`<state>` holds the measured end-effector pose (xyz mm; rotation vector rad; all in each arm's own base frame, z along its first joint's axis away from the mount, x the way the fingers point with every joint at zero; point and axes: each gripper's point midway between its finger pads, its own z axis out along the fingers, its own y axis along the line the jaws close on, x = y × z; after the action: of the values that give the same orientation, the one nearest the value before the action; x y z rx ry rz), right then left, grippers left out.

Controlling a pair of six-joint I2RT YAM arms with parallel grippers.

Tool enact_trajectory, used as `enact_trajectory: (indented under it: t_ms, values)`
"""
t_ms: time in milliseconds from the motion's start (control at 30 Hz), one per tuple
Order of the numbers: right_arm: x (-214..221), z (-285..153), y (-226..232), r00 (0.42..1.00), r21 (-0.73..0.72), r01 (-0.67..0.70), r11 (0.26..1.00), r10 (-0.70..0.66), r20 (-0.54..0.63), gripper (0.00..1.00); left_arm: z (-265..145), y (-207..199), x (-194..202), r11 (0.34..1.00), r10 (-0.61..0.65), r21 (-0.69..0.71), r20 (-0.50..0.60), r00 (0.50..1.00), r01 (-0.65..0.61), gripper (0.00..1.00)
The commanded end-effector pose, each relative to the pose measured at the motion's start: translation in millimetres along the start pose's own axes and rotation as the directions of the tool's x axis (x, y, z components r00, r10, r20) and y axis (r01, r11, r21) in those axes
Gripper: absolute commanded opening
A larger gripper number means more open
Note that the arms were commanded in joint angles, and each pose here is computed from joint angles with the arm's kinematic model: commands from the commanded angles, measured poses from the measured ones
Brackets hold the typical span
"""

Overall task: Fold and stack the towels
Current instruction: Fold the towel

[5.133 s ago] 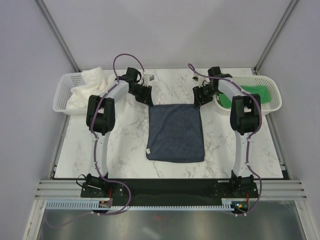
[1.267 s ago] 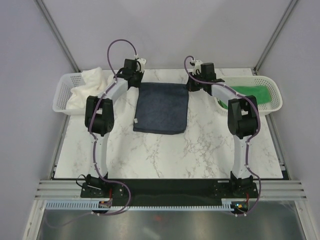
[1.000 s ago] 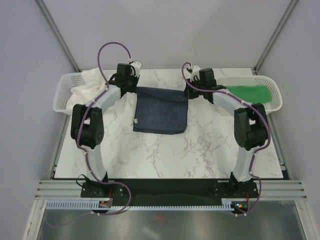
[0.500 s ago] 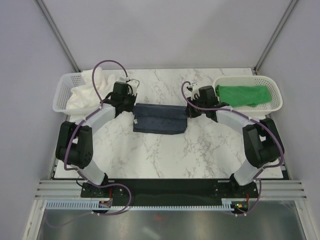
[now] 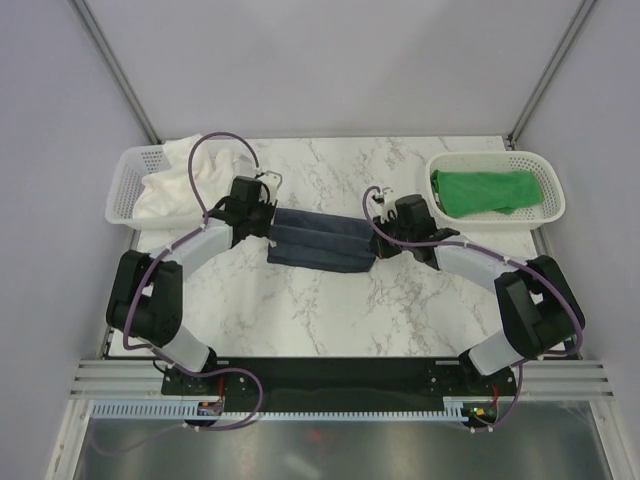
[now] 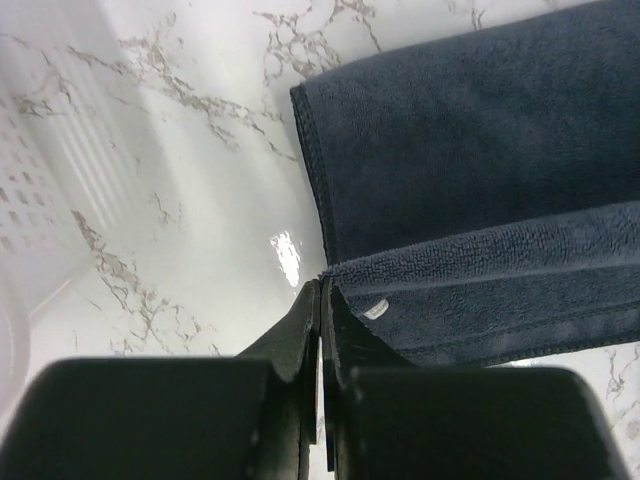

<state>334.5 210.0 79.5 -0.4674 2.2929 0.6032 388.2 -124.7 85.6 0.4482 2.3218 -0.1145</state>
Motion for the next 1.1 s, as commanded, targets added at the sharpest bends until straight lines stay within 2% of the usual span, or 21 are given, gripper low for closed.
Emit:
enact_trajectory:
  t_ms: [0,67,167,200,267,300,367,433,467,533,633,667,733,767,833,933,1067]
  values:
    - [9.3,1.7,8.9,0.999,-0.001,-0.030,1.000,0.030,0.025,0.00,-11.1,-0.5,-8.3,0.999,-0.011,-0.040,0.044,0.999,0.013,0.02]
    - [22.0,3.9,5.5,0.998,0.019,-0.062,0.998,0.062,-0.001,0.00,-10.4,-2.3,0.6,0.999,-0.016,-0.046,0.026,1.000,0.017,0.02]
    - [33.3,-1.0,4.0,0.996,0.034,-0.084,0.996,0.084,-0.013,0.06,-11.1,-3.7,12.6,0.996,0.007,-0.090,-0.015,1.000,-0.008,0.10]
    - [34.7,-4.1,4.3,0.996,0.034,-0.085,0.996,0.085,-0.009,0.17,-13.6,-5.3,12.1,0.995,0.009,-0.100,-0.014,1.000,-0.011,0.18]
    - [32.7,-14.1,5.1,0.996,0.043,-0.087,0.995,0.087,0.011,0.29,-19.0,1.6,16.3,0.990,0.009,-0.143,-0.025,1.000,-0.013,0.27]
    - [40.1,-19.5,5.0,0.996,0.051,-0.090,0.995,0.091,-0.018,0.36,-24.6,5.2,12.8,0.987,0.004,-0.163,-0.013,1.000,-0.006,0.32]
    - [30.5,-32.5,10.9,0.996,0.039,-0.089,0.995,0.088,0.010,0.40,-32.3,12.3,8.8,0.980,0.003,-0.201,-0.001,1.000,-0.003,0.34]
    - [27.0,-42.1,17.7,0.995,0.019,-0.097,0.995,0.097,0.014,0.45,-42.2,13.2,-5.3,0.979,-0.001,-0.203,0.044,0.999,0.010,0.45]
    - [22.8,-48.2,22.4,0.993,0.005,-0.113,0.994,0.113,0.026,0.46,-45.4,11.2,-10.3,0.979,-0.038,-0.196,0.060,0.997,0.049,0.47]
    - [9.8,-53.6,28.1,0.989,-0.009,-0.136,0.991,0.136,0.053,0.46,-52.8,4.0,-31.9,0.985,-0.067,-0.152,0.109,0.992,0.083,0.47]
    - [-10.3,-51.6,37.1,0.978,-0.046,-0.187,0.981,0.190,0.084,0.42,-59.3,-27.5,-55.4,0.987,-0.163,0.025,0.147,0.976,0.161,0.46]
    - [-9.9,-44.3,36.7,0.976,-0.049,-0.201,0.978,0.204,0.072,0.40,-59.3,-45.9,-57.8,0.978,-0.184,0.126,0.139,0.973,0.167,0.46]
    - [-20.1,-34.5,40.6,0.966,-0.073,-0.237,0.969,0.243,0.088,0.35,-54.3,-61.4,-64.3,0.955,-0.244,0.211,0.150,0.958,0.210,0.45]
    - [-16.0,-22.8,40.7,0.963,-0.081,-0.256,0.963,0.261,0.069,0.34,-42.5,-73.4,-56.1,0.940,-0.249,0.266,0.108,0.962,0.214,0.45]
    - [-4.6,-6.8,38.6,0.950,-0.073,-0.306,0.949,0.309,0.034,0.35,-26.6,-73.4,-58.9,0.942,-0.246,0.259,0.102,0.964,0.213,0.45]
    - [14.7,6.0,18.5,0.932,0.020,-0.362,0.932,0.361,0.042,0.36,14.4,-70.2,-49.6,0.952,-0.224,0.219,0.019,0.974,0.215,0.45]
    - [30.9,12.7,-7.1,0.934,0.135,-0.357,0.924,0.349,0.074,0.35,55.4,-54.9,-52.3,0.968,-0.208,0.140,-0.014,0.978,0.208,0.44]
